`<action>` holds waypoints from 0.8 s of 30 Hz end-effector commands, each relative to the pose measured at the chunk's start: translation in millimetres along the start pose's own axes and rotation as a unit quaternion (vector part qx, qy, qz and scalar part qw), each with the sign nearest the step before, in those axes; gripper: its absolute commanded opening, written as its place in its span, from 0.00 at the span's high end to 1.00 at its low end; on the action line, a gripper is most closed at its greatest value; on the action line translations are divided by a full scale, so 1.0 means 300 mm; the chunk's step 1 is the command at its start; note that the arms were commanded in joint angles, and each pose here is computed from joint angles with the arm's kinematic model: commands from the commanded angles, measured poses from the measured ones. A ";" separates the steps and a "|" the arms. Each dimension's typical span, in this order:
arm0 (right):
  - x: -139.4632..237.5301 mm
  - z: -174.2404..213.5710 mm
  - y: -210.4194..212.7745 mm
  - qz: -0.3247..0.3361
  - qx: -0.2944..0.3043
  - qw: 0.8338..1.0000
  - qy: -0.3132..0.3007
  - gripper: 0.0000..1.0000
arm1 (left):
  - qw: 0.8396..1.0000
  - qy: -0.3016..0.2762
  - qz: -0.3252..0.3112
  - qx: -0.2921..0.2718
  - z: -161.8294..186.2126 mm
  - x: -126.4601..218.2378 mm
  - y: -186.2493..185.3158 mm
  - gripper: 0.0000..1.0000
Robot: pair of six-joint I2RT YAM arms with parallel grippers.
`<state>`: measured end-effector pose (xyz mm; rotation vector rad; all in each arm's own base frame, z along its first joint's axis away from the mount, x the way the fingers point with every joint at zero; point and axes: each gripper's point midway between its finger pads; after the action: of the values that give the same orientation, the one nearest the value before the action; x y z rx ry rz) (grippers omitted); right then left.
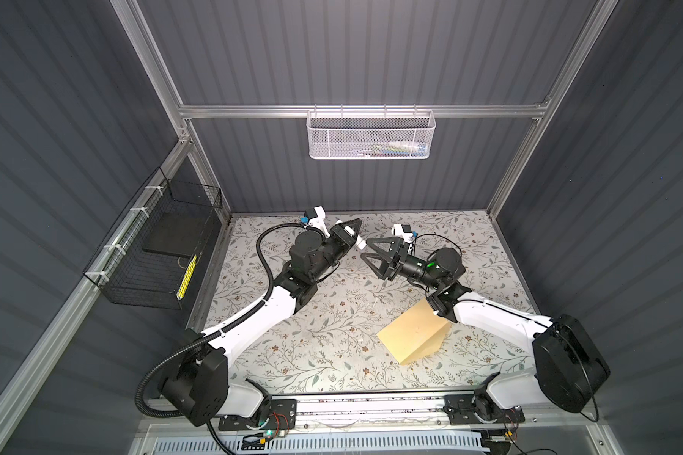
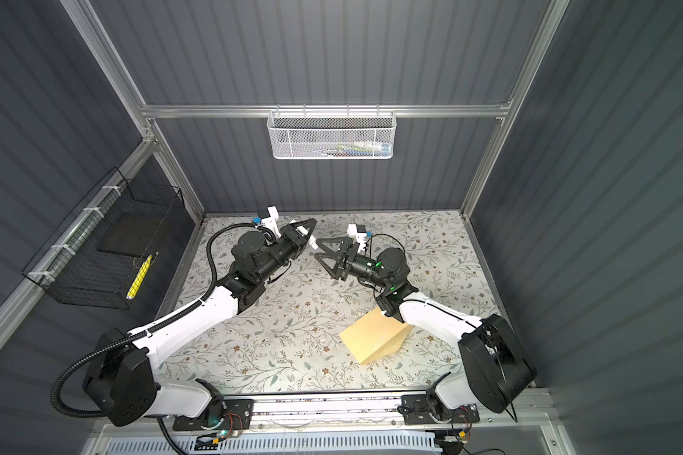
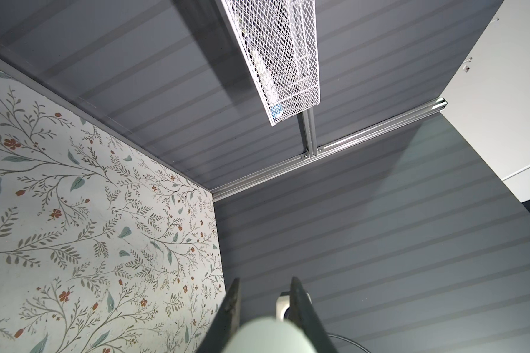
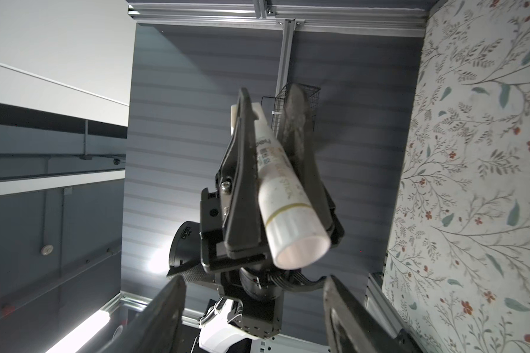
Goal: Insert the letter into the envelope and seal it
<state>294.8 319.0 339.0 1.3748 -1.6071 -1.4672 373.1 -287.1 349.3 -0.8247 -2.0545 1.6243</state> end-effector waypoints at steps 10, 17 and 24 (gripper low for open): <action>-0.017 -0.005 0.025 -0.032 0.006 0.999 0.005 0.34 | 1.000 -0.010 0.007 -0.013 -0.014 0.013 0.002 1.00; 0.053 0.021 -0.062 0.037 0.028 0.999 -0.008 0.16 | 0.997 0.019 -0.062 -0.040 0.021 0.029 0.095 1.00; 0.442 0.100 -0.214 0.319 0.131 0.937 -0.059 0.01 | 0.913 0.221 -0.310 -0.145 0.203 0.233 0.457 1.00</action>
<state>258.8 259.3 293.4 1.0862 -1.9050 -1.2926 351.4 -281.2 252.4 -0.5687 -2.0690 1.1180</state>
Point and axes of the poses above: each gripper's point midway between its finger pads, its own x axis back along the fingers, its own y axis along the line the jaws close on, z = x × y, and after that the axes turned 9 degrees about x, right-handed
